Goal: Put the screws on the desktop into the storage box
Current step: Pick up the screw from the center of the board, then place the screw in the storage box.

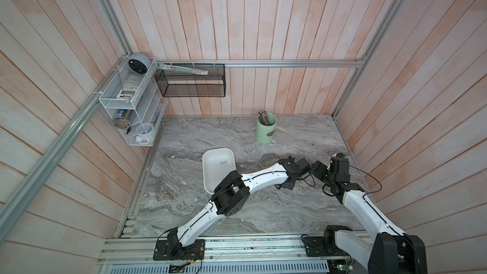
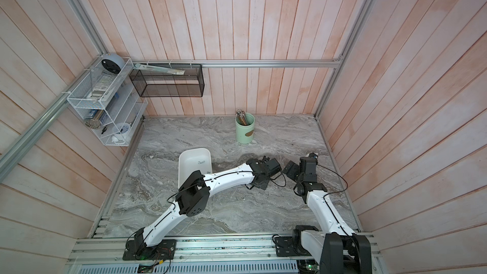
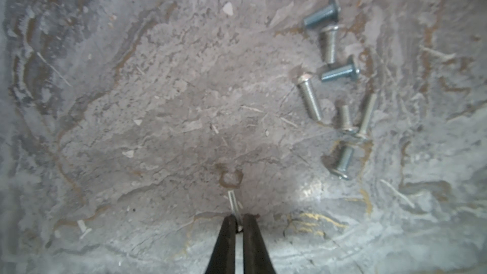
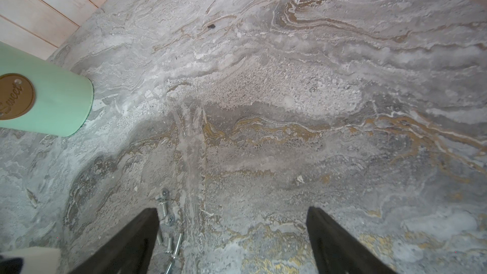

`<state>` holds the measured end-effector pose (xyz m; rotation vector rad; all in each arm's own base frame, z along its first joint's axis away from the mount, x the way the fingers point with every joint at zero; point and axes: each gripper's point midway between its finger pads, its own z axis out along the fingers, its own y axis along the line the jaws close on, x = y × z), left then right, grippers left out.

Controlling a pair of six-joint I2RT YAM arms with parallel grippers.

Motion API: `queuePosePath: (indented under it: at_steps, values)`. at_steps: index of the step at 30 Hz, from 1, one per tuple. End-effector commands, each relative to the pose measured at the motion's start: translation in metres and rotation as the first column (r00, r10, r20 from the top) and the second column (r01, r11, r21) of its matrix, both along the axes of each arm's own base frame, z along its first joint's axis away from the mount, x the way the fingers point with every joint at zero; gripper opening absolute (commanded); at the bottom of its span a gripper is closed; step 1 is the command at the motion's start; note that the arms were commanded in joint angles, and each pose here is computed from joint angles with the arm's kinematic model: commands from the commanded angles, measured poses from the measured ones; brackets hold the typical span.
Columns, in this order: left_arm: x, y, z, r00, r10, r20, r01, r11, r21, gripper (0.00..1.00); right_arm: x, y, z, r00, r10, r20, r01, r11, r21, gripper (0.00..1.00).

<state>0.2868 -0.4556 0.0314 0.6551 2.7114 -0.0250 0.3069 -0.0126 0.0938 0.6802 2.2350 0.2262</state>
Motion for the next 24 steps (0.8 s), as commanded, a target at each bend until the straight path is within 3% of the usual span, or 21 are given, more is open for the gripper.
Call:
queuePosePath:
  at_steps: [1, 6, 11, 16, 24]
  values:
    - [0.012, -0.003, 0.048, 0.997, -0.009, 0.08, 0.016, 0.996, -0.085, 0.0, 0.0, 0.001, -0.005, 1.0, -0.002, -0.004, 0.002, 1.0, 0.017, 0.94]
    - [0.013, 0.012, 0.077, 0.995, -0.006, 0.104, 0.018, 0.992, -0.122, 0.0, -0.001, 0.003, -0.007, 1.0, 0.003, -0.009, -0.003, 1.0, 0.024, 0.94]
    - [0.018, 0.055, 0.099, 0.99, 0.033, 0.135, -0.019, 0.994, -0.104, 0.0, 0.001, 0.004, -0.009, 1.0, 0.007, -0.009, -0.007, 0.999, 0.035, 0.95]
    - [0.032, 0.135, 0.113, 0.976, 0.159, 0.149, -0.144, 0.984, -0.105, 0.0, 0.003, 0.009, -0.014, 0.999, 0.022, -0.027, -0.02, 0.998, 0.057, 0.94]
    - [0.039, 0.248, 0.09, 0.925, 0.37, 0.089, -0.36, 0.926, -0.11, 0.0, 0.007, 0.022, -0.021, 0.994, 0.085, -0.062, -0.078, 0.991, 0.105, 0.94]
